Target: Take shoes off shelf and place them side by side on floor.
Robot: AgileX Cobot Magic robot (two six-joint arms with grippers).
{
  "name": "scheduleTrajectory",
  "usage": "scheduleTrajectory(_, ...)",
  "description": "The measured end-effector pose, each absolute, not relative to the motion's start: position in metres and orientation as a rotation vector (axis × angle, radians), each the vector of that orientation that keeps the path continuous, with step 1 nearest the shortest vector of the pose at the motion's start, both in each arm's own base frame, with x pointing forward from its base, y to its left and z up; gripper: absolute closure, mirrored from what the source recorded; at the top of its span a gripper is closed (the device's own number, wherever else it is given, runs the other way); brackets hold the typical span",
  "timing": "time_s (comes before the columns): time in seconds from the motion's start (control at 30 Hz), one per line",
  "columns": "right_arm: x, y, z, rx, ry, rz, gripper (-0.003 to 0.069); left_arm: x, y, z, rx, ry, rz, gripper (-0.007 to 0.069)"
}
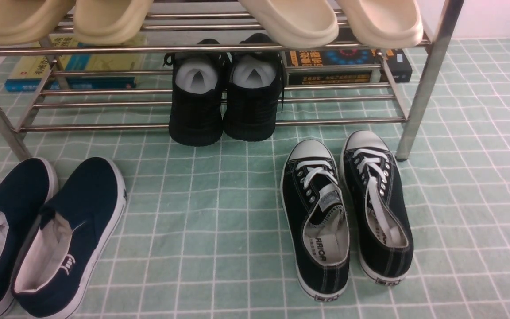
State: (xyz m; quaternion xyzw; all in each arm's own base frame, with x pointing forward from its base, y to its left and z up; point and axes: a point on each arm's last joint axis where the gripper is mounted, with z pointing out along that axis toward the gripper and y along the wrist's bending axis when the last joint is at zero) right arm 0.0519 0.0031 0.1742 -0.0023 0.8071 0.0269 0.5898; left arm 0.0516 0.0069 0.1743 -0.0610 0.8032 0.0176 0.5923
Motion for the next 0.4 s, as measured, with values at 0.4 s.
scheduleTrajectory(0.4, 0.0519, 0.0031, 0.1742, -0.005, 1.879, 0.063, 0.0421, 0.0516, 0.0069, 0.1744, -0.142, 1.868, 0.041, 0.0562)
